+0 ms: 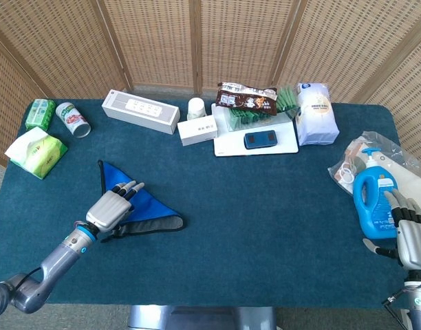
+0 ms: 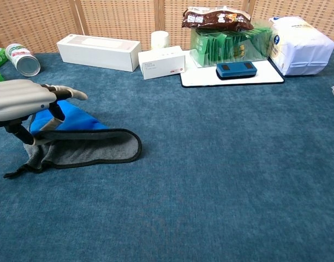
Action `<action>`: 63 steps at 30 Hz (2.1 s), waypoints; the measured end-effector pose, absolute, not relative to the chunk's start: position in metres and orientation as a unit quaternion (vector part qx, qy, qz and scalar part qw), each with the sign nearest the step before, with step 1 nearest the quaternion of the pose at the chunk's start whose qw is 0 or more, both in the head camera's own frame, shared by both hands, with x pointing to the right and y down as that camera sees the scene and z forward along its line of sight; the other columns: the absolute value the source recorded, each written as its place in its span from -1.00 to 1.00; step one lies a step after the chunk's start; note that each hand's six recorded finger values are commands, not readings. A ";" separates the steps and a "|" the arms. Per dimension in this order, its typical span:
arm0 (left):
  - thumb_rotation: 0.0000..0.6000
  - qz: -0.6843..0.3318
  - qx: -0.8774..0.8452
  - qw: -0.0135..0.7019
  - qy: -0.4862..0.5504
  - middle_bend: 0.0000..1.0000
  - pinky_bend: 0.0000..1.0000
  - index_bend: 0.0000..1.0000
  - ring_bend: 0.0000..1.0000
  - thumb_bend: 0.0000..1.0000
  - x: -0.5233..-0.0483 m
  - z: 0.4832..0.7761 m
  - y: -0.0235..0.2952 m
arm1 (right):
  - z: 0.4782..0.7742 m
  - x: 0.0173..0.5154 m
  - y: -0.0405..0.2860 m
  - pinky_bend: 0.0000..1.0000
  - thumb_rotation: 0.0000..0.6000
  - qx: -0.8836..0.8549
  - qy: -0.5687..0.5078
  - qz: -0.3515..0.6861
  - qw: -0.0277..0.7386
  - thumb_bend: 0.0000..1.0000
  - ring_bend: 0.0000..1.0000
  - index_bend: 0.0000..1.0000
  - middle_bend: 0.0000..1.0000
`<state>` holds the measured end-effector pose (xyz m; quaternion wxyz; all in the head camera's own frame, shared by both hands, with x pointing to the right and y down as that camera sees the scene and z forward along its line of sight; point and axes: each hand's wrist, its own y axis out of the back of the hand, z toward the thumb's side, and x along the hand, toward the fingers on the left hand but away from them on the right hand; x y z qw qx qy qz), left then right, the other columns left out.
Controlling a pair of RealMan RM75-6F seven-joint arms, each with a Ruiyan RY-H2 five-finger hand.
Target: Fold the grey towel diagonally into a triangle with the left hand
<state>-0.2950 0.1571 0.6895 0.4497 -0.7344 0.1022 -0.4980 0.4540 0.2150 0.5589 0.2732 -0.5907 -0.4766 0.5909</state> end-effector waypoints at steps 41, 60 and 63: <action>1.00 -0.486 -0.726 0.486 0.028 -1.00 -0.73 0.13 -1.00 0.29 -0.317 0.694 0.174 | 0.560 0.456 0.216 -1.00 1.00 -0.586 -0.477 0.594 0.274 -1.00 -1.00 -1.00 -1.00; 1.00 -0.469 -0.746 0.470 0.052 -1.00 -0.84 -1.00 -1.00 -0.36 -0.321 0.674 0.161 | 0.561 0.455 0.217 -1.00 1.00 -0.588 -0.474 0.596 0.274 -1.00 -1.00 -1.00 -1.00; 1.00 -0.463 -0.742 0.483 0.054 -1.00 -0.87 -1.00 -1.00 -0.65 -0.322 0.669 0.156 | 0.561 0.454 0.217 -1.00 1.00 -0.588 -0.473 0.596 0.274 -1.00 -1.00 -1.00 -1.00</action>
